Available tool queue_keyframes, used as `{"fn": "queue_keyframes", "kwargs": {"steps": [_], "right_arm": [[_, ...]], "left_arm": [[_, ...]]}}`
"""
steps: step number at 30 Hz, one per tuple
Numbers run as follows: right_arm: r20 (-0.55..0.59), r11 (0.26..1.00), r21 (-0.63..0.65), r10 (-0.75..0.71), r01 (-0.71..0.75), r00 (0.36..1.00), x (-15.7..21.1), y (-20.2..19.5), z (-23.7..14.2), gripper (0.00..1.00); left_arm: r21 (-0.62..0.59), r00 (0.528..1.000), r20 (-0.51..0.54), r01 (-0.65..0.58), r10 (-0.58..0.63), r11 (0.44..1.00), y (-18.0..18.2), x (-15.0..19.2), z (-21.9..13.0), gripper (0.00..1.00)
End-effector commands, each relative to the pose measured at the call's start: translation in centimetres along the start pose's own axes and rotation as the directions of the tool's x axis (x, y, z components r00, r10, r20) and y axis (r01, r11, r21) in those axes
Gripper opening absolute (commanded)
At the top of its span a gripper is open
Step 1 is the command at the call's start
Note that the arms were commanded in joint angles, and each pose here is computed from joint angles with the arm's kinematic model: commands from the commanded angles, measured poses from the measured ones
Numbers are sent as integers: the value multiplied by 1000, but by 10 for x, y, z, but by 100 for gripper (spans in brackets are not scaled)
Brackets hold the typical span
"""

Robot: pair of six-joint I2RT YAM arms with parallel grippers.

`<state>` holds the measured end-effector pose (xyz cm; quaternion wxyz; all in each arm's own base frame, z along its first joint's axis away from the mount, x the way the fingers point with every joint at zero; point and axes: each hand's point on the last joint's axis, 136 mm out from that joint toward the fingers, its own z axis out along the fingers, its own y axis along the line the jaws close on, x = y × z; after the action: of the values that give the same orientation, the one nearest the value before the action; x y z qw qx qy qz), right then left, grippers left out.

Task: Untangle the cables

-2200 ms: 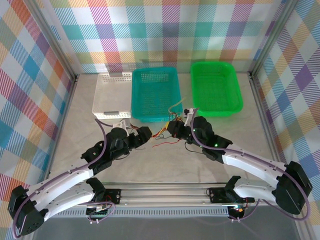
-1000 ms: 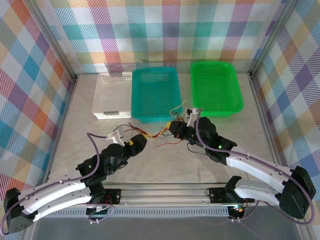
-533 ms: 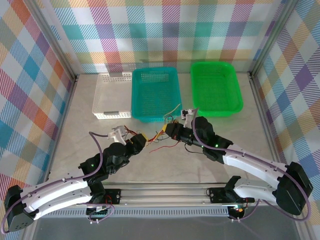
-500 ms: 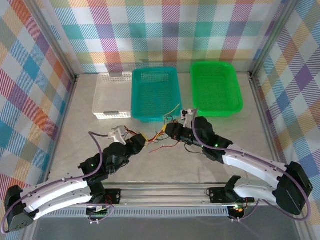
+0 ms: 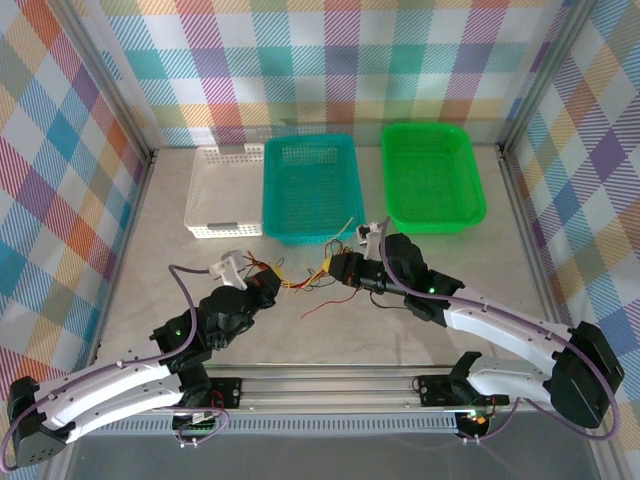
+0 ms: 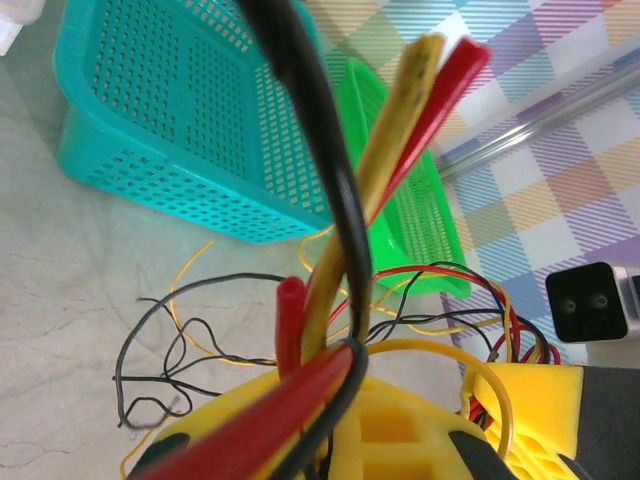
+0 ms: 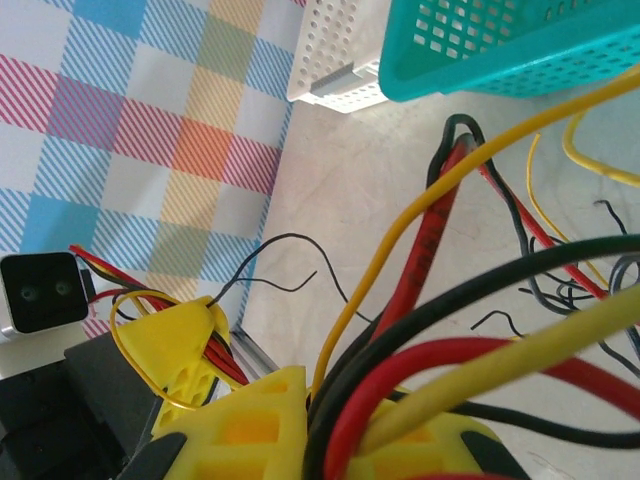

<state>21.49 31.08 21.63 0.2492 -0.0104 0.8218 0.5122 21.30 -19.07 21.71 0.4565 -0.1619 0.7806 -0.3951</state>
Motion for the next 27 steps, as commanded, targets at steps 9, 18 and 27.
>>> {"fn": "queue_keyframes", "kwargs": {"steps": [9,18,27], "right_arm": [[-14,989,5,-146,146,989,0,21,-51,76],[-53,952,48,-300,302,952,-7,40,-75,65],[-36,963,38,-265,267,964,-3,35,-78,59]], "left_arm": [[28,995,-33,-92,93,995,-37,-4,9,0],[-13,955,-175,-244,238,970,-53,13,25,0],[2,943,-207,-266,261,964,-62,17,33,0]]}}
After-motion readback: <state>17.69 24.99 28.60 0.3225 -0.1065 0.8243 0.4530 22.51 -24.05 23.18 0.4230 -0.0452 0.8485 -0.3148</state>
